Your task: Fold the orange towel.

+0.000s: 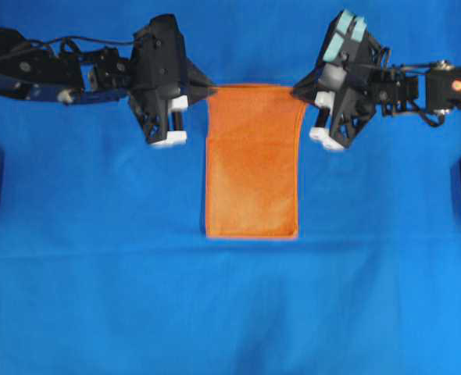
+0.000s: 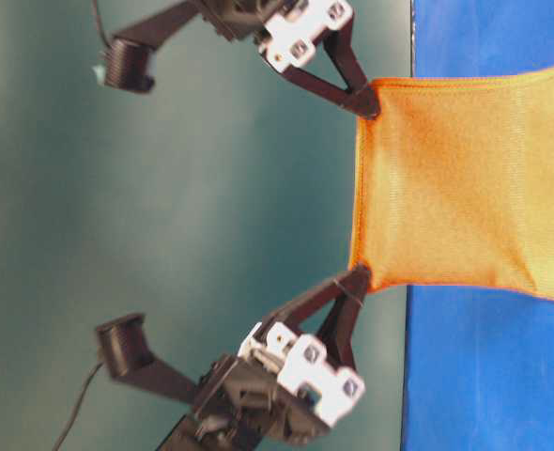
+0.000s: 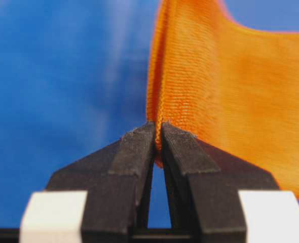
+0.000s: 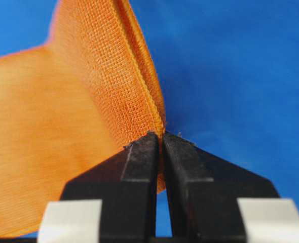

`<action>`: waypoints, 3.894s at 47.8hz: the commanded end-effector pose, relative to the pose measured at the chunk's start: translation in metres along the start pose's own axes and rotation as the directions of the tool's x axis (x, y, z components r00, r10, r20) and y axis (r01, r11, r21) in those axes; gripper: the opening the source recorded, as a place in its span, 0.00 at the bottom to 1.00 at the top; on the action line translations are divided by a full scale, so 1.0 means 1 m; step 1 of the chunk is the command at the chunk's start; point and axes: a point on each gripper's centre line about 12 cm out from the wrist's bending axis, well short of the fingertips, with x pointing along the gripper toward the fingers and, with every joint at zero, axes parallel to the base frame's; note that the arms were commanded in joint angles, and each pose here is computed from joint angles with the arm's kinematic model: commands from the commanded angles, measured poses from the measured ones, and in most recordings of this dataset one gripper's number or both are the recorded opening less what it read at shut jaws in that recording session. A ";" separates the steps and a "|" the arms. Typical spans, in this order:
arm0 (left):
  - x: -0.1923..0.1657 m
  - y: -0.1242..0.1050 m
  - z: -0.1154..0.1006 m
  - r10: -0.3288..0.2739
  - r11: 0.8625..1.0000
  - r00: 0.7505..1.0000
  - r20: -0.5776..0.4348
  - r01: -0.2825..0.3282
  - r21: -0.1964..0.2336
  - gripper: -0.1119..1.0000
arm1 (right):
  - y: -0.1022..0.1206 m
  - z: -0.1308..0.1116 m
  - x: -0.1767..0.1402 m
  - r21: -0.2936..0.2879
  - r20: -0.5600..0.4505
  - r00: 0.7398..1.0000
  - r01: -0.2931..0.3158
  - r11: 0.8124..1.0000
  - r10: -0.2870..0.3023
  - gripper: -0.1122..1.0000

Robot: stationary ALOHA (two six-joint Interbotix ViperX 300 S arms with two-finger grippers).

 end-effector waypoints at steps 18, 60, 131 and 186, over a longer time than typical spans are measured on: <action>-0.018 -0.085 -0.002 -0.186 0.983 0.982 -0.014 0.186 0.011 0.13 | 0.073 -0.029 -0.011 -0.030 -0.066 0.985 -0.164 0.986 0.161 0.13; 0.025 -0.144 -0.037 -0.275 0.961 0.958 -0.078 0.274 -0.018 0.13 | 0.115 -0.067 0.026 0.047 -0.157 0.946 -0.279 0.959 0.283 0.14; -0.208 -0.059 -0.034 -0.159 0.981 0.912 0.379 0.190 -0.045 0.67 | 0.033 -0.042 -0.165 -0.082 0.355 0.914 -0.178 0.981 0.196 0.63; -0.222 -0.049 -0.091 -0.068 0.981 0.897 0.437 0.140 -0.135 0.66 | 0.005 -0.095 -0.152 0.005 0.441 0.884 -0.172 0.985 0.152 0.63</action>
